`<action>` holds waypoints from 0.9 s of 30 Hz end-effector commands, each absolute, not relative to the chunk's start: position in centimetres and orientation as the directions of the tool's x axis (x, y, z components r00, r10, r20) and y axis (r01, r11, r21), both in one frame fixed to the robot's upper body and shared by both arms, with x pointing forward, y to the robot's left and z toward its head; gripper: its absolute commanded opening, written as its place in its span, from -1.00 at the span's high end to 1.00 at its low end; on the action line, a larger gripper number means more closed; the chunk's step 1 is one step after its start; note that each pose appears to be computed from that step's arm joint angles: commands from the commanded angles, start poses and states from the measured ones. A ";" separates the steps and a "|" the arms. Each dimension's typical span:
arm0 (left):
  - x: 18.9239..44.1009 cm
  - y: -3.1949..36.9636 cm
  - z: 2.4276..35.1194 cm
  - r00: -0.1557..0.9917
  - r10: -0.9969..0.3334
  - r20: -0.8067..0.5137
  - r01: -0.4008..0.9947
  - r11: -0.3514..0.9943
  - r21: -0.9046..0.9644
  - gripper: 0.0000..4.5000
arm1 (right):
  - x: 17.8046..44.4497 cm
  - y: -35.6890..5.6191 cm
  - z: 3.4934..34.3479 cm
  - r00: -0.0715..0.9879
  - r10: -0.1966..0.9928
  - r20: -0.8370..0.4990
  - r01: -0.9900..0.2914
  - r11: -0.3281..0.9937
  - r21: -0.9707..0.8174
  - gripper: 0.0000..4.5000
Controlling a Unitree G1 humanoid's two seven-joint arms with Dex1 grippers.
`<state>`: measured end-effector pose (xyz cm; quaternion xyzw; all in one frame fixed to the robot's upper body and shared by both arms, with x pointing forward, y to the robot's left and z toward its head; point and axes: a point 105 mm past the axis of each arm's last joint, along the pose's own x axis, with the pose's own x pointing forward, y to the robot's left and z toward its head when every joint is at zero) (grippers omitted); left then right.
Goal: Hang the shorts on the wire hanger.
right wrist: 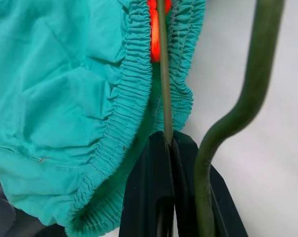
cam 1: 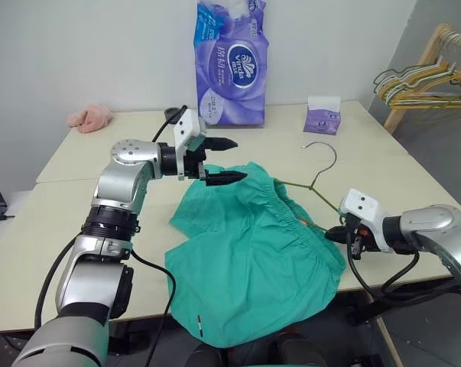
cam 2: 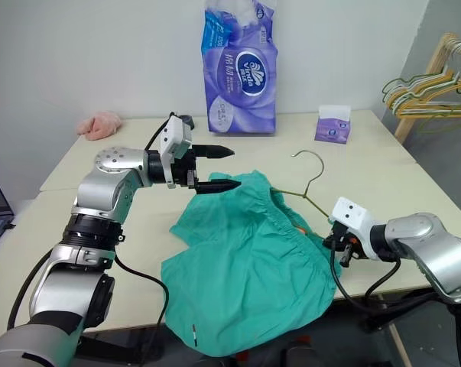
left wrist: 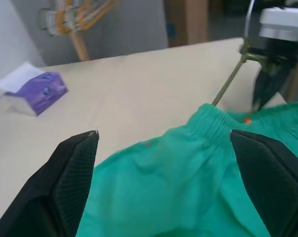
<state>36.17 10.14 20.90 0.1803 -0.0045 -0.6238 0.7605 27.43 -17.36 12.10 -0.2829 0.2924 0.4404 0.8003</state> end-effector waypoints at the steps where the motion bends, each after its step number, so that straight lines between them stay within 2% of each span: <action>1: 34.7 9.2 21.3 0.081 -0.938 -0.336 0.939 -0.041 0.341 -0.99 | 27.0 -16.1 13.2 0.446 0.549 -0.707 -0.892 0.341 -0.298 1.00; 4: 34.1 9.1 20.1 0.019 -0.912 -0.409 0.931 -0.133 0.339 -0.99 | 26.9 -15.9 13.3 0.441 0.549 -0.710 -0.896 0.306 -0.320 1.00; 12: 33.8 8.7 17.1 -0.034 -0.864 -0.503 0.918 -0.225 0.325 -0.99 | 26.8 -15.2 14.2 0.448 0.552 -0.703 -0.893 0.245 -0.377 1.00; 19: 33.5 8.3 16.0 -0.078 -0.868 -0.490 0.933 -0.237 0.270 -0.99 | 26.8 -14.8 14.8 0.453 0.560 -0.693 -0.889 0.225 -0.400 1.00; 23: 33.5 8.1 15.7 -0.093 -0.871 -0.483 0.942 -0.234 0.239 -0.62 | 26.7 -14.5 14.9 0.451 0.570 -0.687 -0.889 0.215 -0.405 1.00; 27: 33.3 8.2 15.4 -0.105 -0.868 -0.486 0.943 -0.242 0.229 -0.07 | 26.5 -14.4 15.1 0.449 0.576 -0.683 -0.888 0.201 -0.415 1.00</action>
